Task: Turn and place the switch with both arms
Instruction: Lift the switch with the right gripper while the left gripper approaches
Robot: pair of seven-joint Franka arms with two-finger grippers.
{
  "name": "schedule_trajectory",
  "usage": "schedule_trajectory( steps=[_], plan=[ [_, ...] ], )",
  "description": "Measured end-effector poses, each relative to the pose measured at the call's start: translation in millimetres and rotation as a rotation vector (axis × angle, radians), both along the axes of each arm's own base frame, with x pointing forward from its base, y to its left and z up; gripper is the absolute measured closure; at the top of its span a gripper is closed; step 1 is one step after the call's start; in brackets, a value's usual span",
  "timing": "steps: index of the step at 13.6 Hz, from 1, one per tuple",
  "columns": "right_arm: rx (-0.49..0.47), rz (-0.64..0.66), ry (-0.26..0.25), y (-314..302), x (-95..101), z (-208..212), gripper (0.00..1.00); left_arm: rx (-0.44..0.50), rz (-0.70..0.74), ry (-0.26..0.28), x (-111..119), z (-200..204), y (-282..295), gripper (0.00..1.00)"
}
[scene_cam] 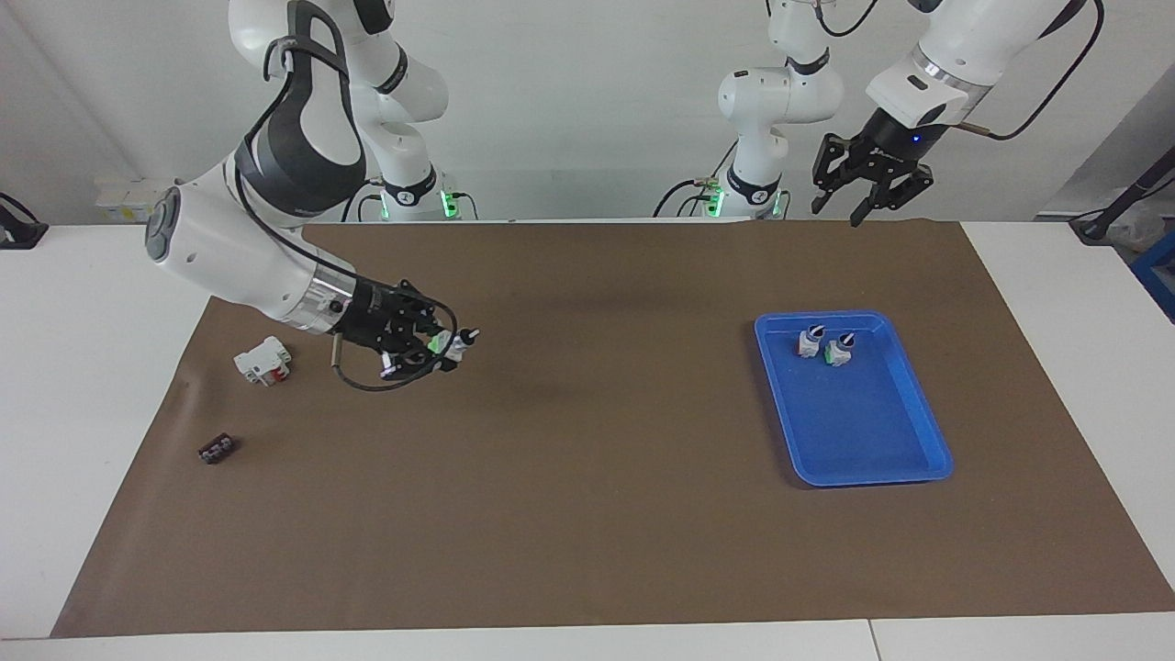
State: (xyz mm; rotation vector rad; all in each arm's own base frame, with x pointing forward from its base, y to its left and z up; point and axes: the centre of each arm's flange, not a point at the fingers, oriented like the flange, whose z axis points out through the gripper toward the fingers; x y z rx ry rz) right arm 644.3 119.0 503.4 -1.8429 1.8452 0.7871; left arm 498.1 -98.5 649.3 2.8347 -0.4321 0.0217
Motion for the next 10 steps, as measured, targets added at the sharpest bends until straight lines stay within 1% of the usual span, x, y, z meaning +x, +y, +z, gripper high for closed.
schedule_trajectory(
  steps=[1, 3, 5, 6, 7, 10],
  plan=[
    [0.039, -0.026, 0.032, 16, -4.6, 11, 0.59, -0.054, 0.001, 0.003, -1, 0, -6, 0.46],
    [0.085, -0.066, 0.102, 52, -16.2, 29, 0.59, -0.161, 0.009, 0.000, 0, -1, -18, 0.47],
    [0.125, -0.109, 0.160, 89, -26.6, 43, 0.59, -0.264, 0.007, 0.013, -1, -4, -35, 0.48],
    [0.142, -0.136, 0.172, 106, -29.2, 47, 0.59, -0.310, 0.002, 0.020, -2, -4, -44, 0.54],
    [0.155, -0.158, 0.177, 123, -32.0, 50, 0.59, -0.354, 0.000, 0.022, -3, -2, -53, 0.54],
    [0.159, -0.154, 0.172, 173, -47.4, 54, 0.59, -0.465, 0.027, -0.014, -1, 5, -80, 0.56]
  ],
)
